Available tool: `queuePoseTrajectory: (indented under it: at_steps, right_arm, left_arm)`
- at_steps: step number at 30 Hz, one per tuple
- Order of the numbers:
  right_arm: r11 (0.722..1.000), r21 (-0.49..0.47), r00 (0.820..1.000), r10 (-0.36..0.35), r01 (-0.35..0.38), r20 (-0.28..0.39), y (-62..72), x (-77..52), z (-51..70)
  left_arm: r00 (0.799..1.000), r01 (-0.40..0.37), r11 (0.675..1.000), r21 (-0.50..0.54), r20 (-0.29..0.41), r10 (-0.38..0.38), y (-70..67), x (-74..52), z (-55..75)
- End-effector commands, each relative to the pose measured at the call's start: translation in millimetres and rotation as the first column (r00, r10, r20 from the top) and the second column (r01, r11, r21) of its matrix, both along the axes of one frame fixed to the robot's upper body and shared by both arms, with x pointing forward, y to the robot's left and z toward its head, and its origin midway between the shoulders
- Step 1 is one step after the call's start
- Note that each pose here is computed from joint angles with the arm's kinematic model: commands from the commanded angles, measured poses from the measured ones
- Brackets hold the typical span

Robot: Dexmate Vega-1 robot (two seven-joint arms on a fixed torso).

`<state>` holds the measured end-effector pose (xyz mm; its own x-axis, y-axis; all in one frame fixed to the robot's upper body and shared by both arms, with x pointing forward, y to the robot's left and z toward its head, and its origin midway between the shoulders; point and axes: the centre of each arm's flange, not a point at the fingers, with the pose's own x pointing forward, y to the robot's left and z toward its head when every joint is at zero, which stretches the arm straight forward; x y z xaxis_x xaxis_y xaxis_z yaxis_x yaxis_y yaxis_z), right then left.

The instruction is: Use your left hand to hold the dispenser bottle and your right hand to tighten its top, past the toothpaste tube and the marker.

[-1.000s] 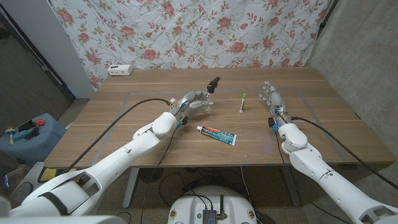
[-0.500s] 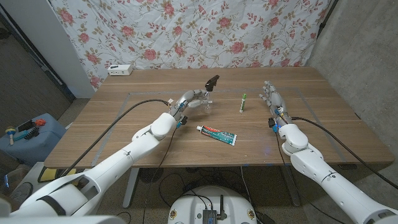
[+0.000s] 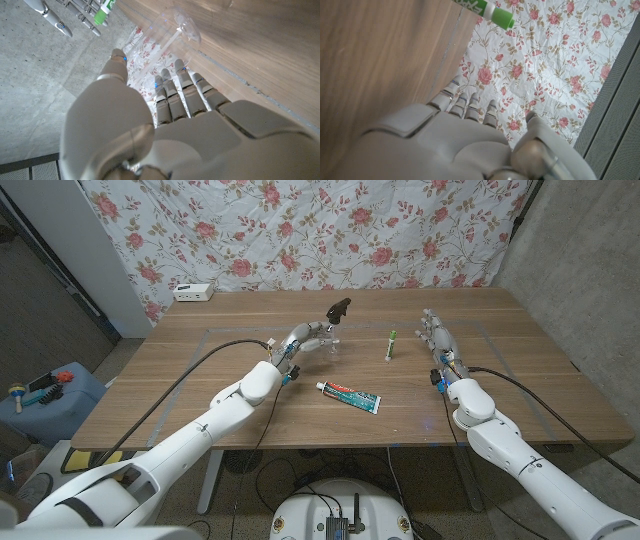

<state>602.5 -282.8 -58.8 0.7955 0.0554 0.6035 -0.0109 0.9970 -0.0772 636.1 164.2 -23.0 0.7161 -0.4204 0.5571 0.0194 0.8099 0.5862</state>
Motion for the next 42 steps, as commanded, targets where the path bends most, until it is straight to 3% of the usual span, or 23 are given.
queuePoseTrajectory:
  at_steps: [1, 13, 25, 42]
  right_arm:
    - [0.998, -0.066, 1.0, -0.014, 0.014, 0.007, 11.9, -14.2, 13.3]
    - [0.976, -0.203, 0.997, -0.076, 0.08, 0.024, 22.5, -34.7, 34.9]
    - [0.956, -0.265, 0.992, -0.116, 0.127, 0.058, 30.1, -43.7, 50.7]
    - [0.904, -0.381, 0.98, -0.161, 0.192, 0.113, 43.9, -60.0, 76.1]
  left_arm:
    - [1.0, -0.008, 1.0, -0.007, 0.021, 0.008, 3.8, -3.3, 5.6]
    - [0.999, 0.008, 1.0, -0.011, 0.046, -0.007, 1.5, 1.6, 11.8]
    - [0.997, 0.042, 0.999, -0.014, 0.065, -0.041, -3.7, 9.4, 18.9]
    - [0.993, 0.086, 0.996, -0.034, 0.086, -0.083, -11.4, 17.6, 22.4]
